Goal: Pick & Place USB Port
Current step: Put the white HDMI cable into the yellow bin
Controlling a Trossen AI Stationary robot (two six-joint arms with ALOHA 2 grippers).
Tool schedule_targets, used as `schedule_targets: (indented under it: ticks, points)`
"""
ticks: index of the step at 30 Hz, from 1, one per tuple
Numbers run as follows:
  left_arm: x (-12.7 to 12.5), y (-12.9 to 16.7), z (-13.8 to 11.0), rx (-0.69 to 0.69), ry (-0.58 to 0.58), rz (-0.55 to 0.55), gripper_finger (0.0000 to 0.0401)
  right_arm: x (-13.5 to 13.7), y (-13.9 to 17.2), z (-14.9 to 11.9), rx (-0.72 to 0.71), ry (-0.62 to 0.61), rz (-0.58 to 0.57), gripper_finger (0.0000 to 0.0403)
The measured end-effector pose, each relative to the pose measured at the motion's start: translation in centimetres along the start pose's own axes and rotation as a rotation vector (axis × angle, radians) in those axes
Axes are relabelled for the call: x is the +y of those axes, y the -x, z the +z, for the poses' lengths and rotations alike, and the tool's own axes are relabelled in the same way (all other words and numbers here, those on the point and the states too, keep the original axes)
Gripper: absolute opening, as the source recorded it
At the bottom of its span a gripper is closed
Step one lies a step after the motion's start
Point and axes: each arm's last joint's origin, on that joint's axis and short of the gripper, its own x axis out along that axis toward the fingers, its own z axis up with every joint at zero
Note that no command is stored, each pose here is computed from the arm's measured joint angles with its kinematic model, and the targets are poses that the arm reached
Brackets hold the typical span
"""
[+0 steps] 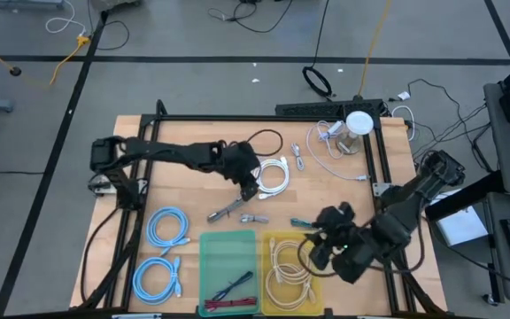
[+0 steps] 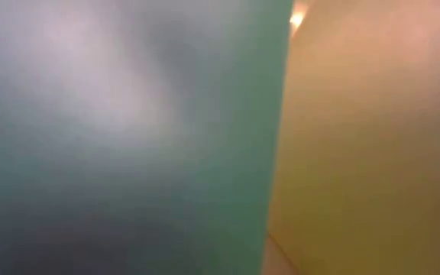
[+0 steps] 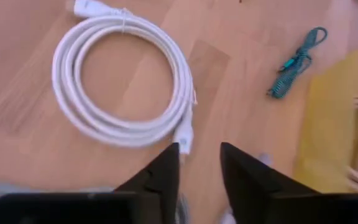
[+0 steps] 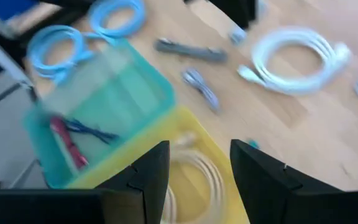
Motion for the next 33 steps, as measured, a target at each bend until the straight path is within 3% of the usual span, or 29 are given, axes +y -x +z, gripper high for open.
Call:
schedule_targets:
  ticks: [6,10,17,22,26,30,33]
  points:
    - [-1.1,-3.3,1.1,0.025,-0.111,-0.031,0.0195,-1.4,0.7,-2.2,0.032,-0.040,-0.125,0.0164]
    - [-2.6,-6.1,2.0,0.060,-0.189,-0.003,0.0218,-1.8,0.0,-3.6,0.047,-0.073,-0.153,0.0164]
    - [-3.2,-9.6,3.6,0.138,-0.270,0.127,0.0223,-1.6,-1.4,-4.7,0.069,-0.122,-0.122,0.0164]
    - [-1.7,-10.7,3.2,0.227,-0.240,0.217,0.0223,-1.4,-1.4,-4.9,0.069,-0.126,-0.104,0.0164]
    - [-0.4,-11.4,2.7,0.283,-0.188,0.209,0.0223,-1.5,-1.4,-5.0,0.070,-0.122,-0.105,0.0164]
    - [0.1,-11.7,2.3,0.320,-0.114,0.206,0.0181,-1.5,-1.4,-5.0,0.068,-0.118,-0.105,0.0164]
    - [0.1,-11.9,2.1,0.333,-0.073,0.211,0.0090,-1.5,-1.4,-5.0,0.068,-0.115,-0.106,0.0164]
